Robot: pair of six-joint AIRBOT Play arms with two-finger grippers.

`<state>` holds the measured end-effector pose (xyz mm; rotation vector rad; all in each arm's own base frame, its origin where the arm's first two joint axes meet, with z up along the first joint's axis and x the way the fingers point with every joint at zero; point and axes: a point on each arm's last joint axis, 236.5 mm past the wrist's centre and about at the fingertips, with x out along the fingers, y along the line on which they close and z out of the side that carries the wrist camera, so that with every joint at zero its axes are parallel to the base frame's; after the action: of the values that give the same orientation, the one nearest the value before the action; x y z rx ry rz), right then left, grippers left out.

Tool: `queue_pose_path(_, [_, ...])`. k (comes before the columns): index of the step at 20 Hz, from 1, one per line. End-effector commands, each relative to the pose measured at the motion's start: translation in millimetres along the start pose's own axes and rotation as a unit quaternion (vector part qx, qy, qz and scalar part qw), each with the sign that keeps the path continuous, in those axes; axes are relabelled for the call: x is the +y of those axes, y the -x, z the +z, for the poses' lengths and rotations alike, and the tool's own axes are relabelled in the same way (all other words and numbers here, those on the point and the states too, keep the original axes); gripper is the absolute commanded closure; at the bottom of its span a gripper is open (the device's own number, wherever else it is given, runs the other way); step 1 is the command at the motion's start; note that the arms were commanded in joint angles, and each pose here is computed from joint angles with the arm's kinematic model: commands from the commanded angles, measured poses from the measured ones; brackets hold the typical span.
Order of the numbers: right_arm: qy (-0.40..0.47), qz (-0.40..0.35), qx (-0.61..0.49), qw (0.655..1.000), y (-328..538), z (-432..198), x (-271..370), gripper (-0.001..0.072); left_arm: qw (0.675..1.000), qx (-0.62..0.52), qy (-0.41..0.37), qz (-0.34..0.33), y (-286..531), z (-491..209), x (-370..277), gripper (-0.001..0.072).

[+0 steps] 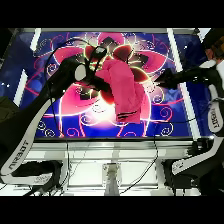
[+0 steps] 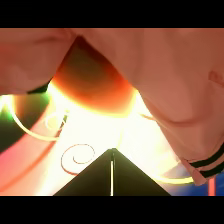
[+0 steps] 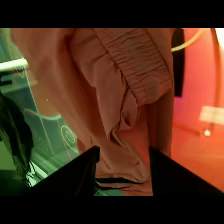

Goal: Fold the clothes and pants, and hang the long-sleeved shirts on hangers.

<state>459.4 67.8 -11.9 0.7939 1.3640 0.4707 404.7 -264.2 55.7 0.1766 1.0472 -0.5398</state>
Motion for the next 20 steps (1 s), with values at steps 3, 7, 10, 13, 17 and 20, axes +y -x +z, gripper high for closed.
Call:
queue_pose_path(3, [0.033, -0.028, 0.035, 0.998, -71.8, -11.4, -3.9, 0.0326, 0.995, -0.008, 0.094, -0.011, -18.4, -22.3, 20.3, 0.0702])
queue_pose_path(7, [0.054, -0.043, 0.048, 0.996, -80.9, -18.5, -2.2, 0.0324, 0.994, -0.023, 0.110, -0.001, -16.7, -15.6, 38.6, 0.0702])
queue_pose_path(10, [0.052, -0.035, 0.054, 0.997, -81.7, -22.1, 2.5, 0.0339, 0.993, -0.024, 0.115, 0.003, -16.0, -15.5, 44.9, 0.0701])
queue_pose_path(13, [0.054, 0.018, 0.065, 0.996, -80.4, -27.7, 28.5, 0.0692, 0.993, -0.024, 0.114, 0.004, -16.2, -15.4, 45.4, 0.0702])
queue_pose_path(17, [0.040, 0.234, 0.084, 0.968, -43.1, -37.9, 145.5, 0.0695, 0.991, -0.077, 0.106, 0.032, -9.6, 7.3, 68.3, 0.0702])
queue_pose_path(20, [0.045, 0.433, 0.038, 0.900, 19.6, -30.4, 271.4, 0.0695, 0.949, -0.221, 0.217, 0.053, 40.3, 61.1, 125.8, 0.0701])
